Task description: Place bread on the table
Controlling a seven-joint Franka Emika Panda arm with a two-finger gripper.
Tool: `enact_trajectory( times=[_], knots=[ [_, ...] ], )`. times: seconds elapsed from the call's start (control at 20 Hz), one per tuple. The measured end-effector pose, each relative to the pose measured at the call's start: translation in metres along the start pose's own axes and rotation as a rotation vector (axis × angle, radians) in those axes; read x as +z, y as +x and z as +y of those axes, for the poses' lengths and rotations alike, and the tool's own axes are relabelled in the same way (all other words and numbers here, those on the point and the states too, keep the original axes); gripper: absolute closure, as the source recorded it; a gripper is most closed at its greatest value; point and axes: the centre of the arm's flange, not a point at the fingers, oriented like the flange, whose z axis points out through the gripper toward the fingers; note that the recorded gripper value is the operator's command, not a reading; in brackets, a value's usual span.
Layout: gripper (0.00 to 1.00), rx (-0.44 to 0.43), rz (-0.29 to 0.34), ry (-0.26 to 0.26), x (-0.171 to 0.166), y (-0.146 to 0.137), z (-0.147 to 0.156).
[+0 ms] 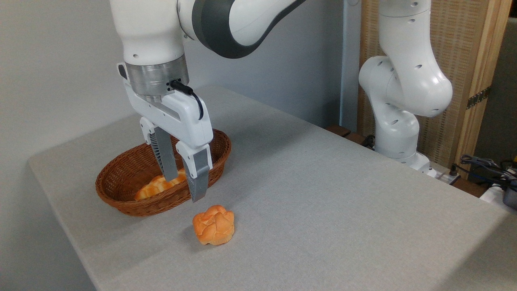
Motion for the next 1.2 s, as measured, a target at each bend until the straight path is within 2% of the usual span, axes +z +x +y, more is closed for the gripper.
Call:
enact_trajectory(
  times=[1.2],
  knots=[
    [0.00, -0.007, 0.001, 0.001, -0.0005, -0.0024, -0.0033]
  ],
)
